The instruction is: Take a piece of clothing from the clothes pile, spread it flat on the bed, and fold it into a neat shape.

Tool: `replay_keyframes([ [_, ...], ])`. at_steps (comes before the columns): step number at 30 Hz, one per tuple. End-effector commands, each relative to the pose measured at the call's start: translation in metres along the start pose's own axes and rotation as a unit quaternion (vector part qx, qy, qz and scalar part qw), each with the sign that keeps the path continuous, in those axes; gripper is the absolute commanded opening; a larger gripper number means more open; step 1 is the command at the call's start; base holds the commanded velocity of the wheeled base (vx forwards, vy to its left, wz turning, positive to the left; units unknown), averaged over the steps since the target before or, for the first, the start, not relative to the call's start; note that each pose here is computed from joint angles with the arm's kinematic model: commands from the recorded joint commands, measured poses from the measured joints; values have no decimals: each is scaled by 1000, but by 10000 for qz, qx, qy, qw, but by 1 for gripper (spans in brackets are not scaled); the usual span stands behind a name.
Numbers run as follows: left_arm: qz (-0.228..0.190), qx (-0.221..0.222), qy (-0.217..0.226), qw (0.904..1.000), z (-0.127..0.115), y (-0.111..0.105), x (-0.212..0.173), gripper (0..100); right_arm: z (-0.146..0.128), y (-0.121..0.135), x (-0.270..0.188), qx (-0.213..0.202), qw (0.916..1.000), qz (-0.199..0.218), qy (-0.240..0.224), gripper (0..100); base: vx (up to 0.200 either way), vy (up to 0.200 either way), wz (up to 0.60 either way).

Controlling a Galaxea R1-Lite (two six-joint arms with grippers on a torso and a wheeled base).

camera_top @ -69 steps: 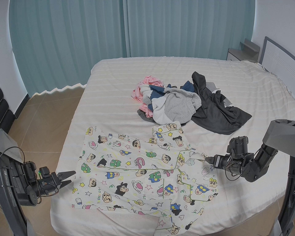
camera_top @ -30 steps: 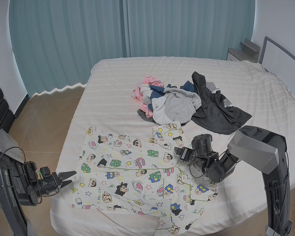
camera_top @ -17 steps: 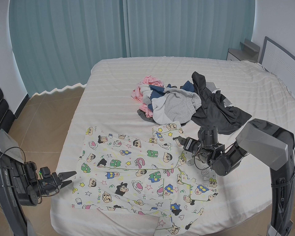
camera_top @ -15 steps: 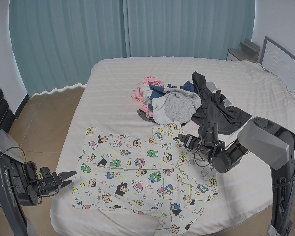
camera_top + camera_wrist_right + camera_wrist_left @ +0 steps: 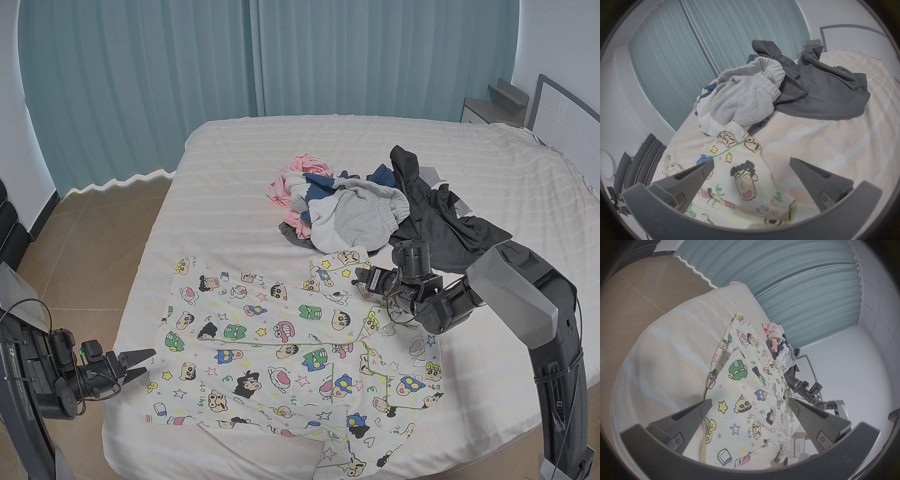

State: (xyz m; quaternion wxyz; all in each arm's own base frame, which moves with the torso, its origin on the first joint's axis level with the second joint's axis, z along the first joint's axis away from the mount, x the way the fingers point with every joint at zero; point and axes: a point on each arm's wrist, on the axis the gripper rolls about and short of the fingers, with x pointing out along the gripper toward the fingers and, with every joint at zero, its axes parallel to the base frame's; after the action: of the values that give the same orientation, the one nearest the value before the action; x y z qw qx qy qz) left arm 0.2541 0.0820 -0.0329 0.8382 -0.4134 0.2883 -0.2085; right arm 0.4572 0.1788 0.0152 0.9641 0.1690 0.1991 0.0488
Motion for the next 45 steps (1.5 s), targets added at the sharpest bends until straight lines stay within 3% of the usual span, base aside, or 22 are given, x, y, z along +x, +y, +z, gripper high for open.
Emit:
replay_keyframes([
  [1,-29,66,-28,10000,1,-1,0,100,-9,-11,17,-49,9999,-101,25,100,0,0,0],
  [19,50,74,-76,9999,1,-1,1,100,-27,-3,25,-126,9998,-38,120,100,0,0,0],
  [20,44,75,-74,9999,1,-1,1,100,-29,-4,27,-127,9998,-59,110,0,0,0,0],
  [45,38,84,-72,9999,2,-1,2,100,-1,-1,23,25,9989,9,-459,0,0,0,0],
])
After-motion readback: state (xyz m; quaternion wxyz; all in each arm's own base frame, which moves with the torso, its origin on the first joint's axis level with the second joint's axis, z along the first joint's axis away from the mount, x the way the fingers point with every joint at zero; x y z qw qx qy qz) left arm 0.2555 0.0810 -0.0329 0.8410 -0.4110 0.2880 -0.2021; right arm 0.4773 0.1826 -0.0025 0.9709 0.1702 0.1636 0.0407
